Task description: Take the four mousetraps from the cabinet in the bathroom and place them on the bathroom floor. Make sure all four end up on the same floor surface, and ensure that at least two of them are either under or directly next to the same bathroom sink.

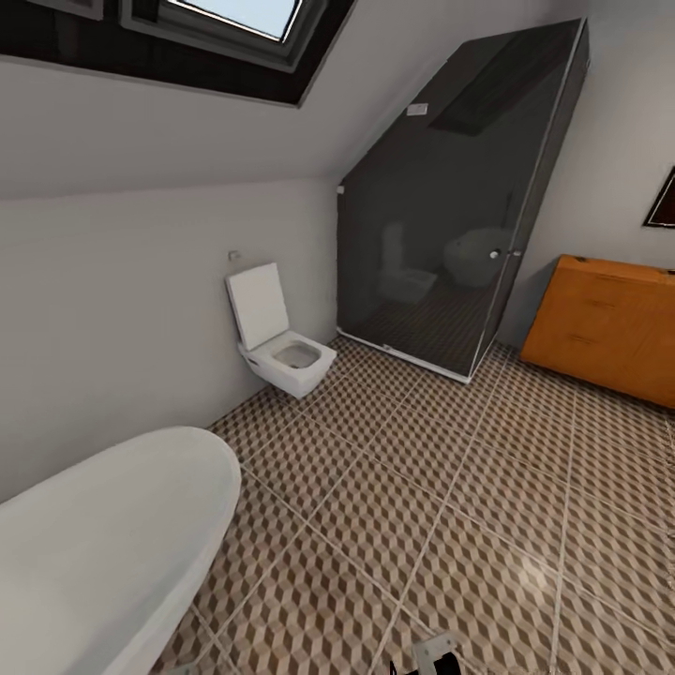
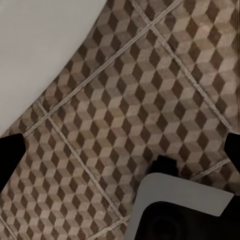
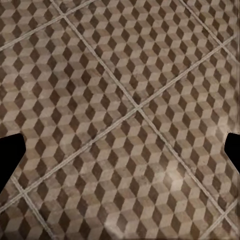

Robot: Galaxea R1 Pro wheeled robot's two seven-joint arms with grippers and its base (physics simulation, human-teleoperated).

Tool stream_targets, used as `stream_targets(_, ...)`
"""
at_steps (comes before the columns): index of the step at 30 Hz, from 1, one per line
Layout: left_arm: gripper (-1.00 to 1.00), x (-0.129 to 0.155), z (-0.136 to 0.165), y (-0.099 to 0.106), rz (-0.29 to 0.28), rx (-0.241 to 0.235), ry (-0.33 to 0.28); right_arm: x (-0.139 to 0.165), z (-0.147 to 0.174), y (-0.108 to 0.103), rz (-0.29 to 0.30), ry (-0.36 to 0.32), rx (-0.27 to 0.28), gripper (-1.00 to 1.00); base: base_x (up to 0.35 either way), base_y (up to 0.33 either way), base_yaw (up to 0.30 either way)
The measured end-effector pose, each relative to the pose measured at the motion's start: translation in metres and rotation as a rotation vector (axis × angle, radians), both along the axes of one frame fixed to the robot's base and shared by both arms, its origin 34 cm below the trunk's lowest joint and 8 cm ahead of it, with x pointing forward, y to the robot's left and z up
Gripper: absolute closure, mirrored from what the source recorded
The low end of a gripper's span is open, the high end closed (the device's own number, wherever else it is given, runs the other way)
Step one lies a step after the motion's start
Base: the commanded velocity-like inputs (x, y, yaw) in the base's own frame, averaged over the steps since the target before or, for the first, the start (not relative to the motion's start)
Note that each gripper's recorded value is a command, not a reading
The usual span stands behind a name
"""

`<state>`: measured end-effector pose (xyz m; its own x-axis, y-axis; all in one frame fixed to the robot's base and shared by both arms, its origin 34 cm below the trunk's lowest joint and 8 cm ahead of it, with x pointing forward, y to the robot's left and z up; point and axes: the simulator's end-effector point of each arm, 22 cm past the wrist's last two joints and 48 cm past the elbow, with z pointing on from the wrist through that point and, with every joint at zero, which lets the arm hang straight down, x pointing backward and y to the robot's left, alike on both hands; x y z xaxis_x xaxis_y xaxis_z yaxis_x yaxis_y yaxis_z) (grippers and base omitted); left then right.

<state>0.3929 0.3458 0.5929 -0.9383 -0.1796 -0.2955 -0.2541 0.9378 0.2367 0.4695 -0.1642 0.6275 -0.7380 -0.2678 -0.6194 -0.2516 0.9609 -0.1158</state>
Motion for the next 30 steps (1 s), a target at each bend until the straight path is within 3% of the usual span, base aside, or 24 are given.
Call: stream_targets(30, -1.00, 0.011, 0.008, 0.000, 0.000, 0.000, -0.030, 0.010, 0.010, 0.000, 0.000, -0.030, 0.000, -1.00, 0.000, 0.000, -0.257)
